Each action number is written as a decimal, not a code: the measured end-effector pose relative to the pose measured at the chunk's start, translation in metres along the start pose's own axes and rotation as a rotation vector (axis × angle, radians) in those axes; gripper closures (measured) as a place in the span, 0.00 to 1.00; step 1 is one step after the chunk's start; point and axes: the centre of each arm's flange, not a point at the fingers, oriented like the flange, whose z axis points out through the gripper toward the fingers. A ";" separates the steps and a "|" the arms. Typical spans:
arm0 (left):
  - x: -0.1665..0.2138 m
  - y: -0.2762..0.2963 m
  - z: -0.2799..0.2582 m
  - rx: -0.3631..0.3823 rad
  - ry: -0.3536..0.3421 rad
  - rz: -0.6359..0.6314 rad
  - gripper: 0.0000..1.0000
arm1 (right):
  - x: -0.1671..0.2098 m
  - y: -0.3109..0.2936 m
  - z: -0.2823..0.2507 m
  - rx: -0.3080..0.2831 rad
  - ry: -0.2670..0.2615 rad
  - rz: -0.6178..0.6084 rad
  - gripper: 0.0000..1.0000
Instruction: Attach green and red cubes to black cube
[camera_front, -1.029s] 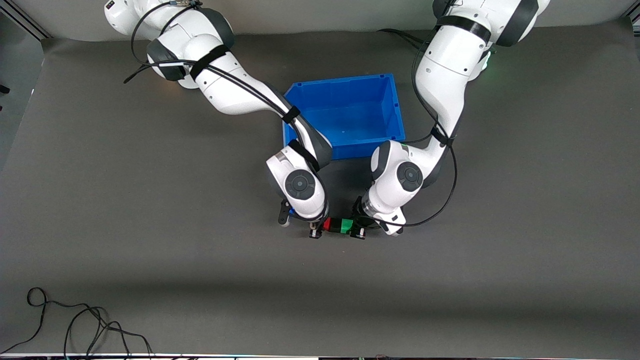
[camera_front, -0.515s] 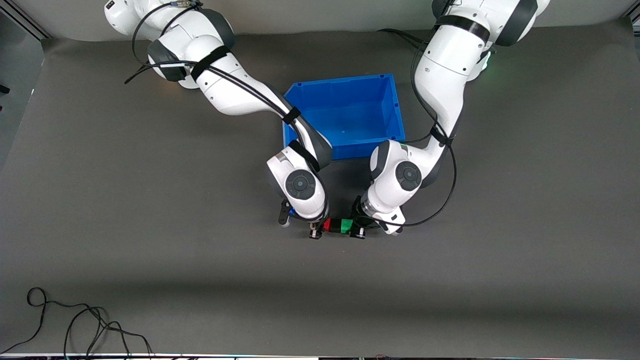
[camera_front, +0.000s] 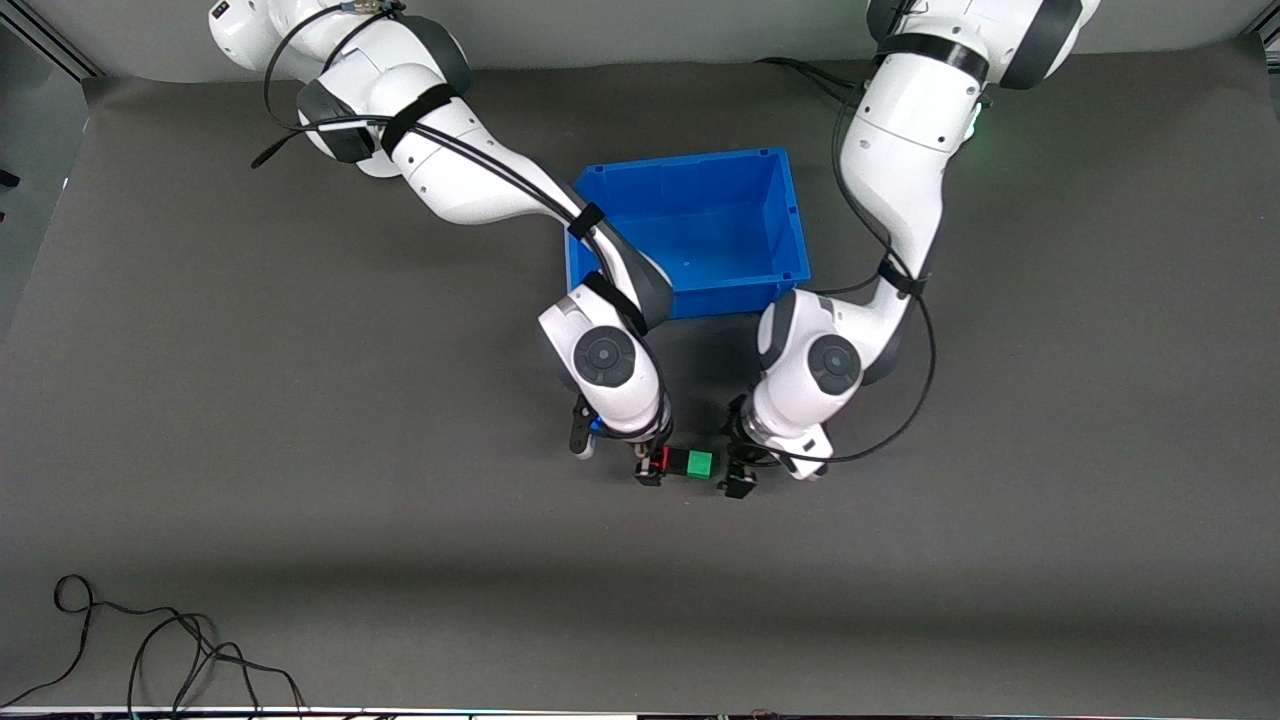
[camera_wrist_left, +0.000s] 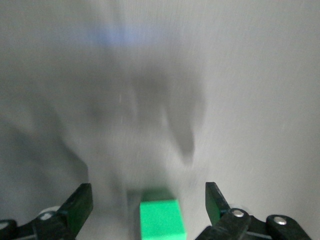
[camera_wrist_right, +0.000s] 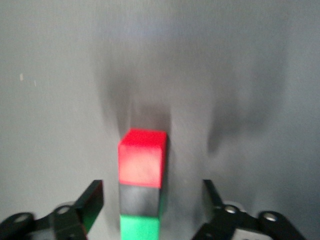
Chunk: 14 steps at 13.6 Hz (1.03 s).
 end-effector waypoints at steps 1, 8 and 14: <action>0.013 0.007 -0.009 0.011 0.016 -0.014 0.00 | -0.005 0.001 -0.005 0.002 -0.011 -0.051 0.00; 0.142 0.037 -0.149 0.191 0.022 0.117 0.00 | 0.017 -0.015 -0.098 -0.171 0.044 -0.582 0.00; 0.212 0.018 -0.288 0.332 0.044 0.525 0.00 | 0.128 -0.058 -0.302 -0.311 -0.028 -0.896 0.00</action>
